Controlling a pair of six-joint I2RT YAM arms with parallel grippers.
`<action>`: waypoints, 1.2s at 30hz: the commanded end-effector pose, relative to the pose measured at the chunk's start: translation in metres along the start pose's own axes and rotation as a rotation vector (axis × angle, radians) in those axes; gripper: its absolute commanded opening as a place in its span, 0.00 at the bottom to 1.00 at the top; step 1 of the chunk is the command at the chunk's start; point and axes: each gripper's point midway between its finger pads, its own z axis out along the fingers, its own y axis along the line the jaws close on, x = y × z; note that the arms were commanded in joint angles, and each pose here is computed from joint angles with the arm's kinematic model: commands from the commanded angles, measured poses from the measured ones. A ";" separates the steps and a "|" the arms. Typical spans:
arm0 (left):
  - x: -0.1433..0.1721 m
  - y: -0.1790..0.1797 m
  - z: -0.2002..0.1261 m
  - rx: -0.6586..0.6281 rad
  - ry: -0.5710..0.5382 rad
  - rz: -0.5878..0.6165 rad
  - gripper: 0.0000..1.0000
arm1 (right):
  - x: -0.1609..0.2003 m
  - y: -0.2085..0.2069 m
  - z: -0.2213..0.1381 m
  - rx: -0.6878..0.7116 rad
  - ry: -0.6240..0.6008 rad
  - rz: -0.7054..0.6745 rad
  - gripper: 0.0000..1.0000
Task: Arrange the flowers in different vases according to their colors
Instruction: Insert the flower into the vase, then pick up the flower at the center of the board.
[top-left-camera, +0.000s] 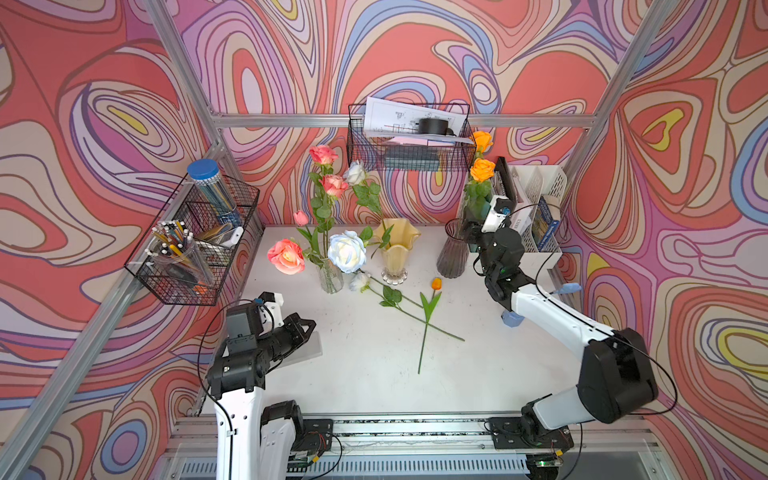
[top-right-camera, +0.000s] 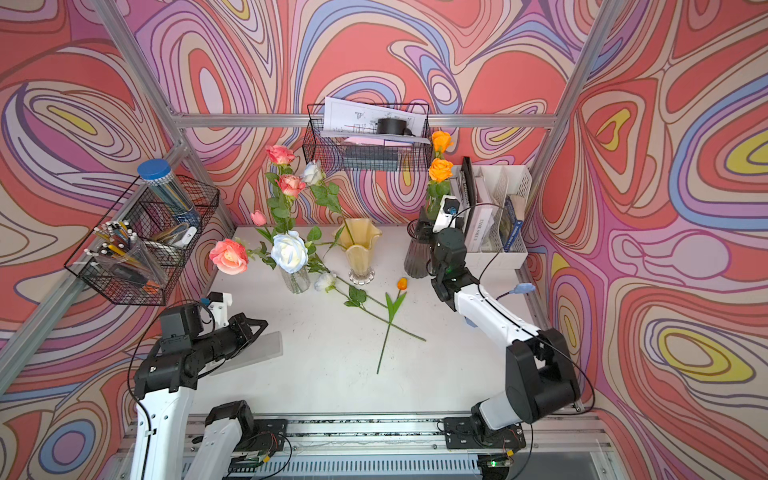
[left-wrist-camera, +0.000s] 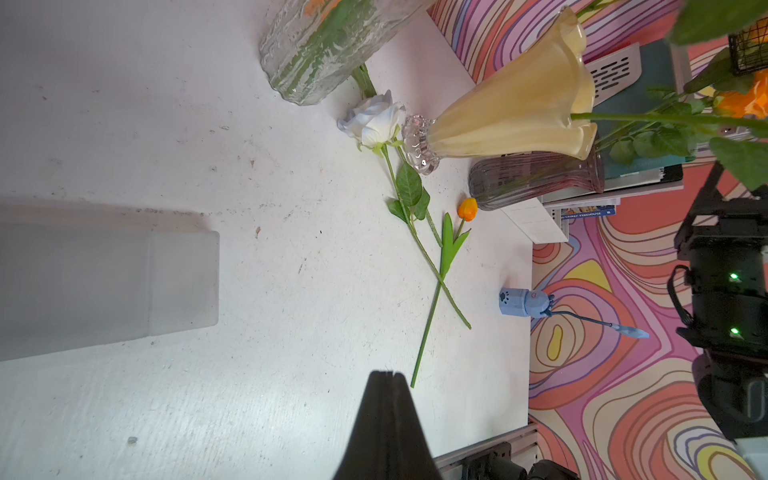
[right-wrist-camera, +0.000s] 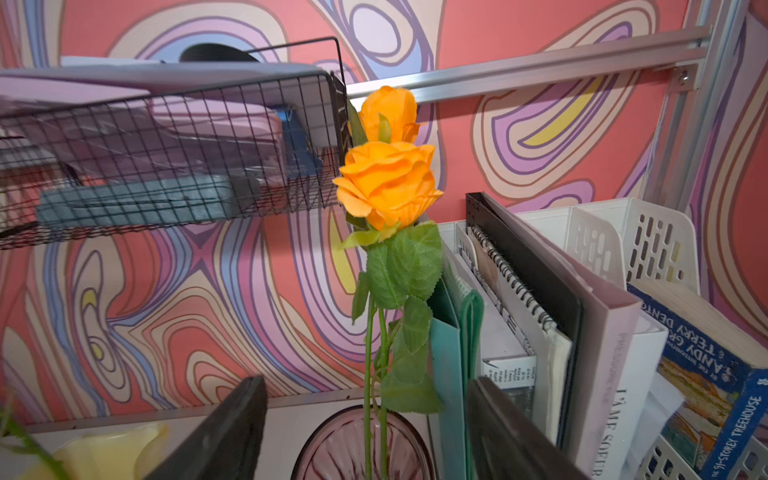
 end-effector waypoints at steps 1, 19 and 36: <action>0.009 0.000 0.009 0.018 0.058 -0.025 0.00 | 0.038 0.016 -0.031 -0.130 0.257 -0.008 0.74; 0.025 0.004 0.019 -0.019 0.106 0.000 0.00 | 0.234 0.139 -0.177 -0.522 0.981 -0.206 0.68; 0.025 0.003 0.020 -0.013 0.109 0.003 0.00 | 0.306 0.159 -0.145 -0.516 1.117 -0.568 0.63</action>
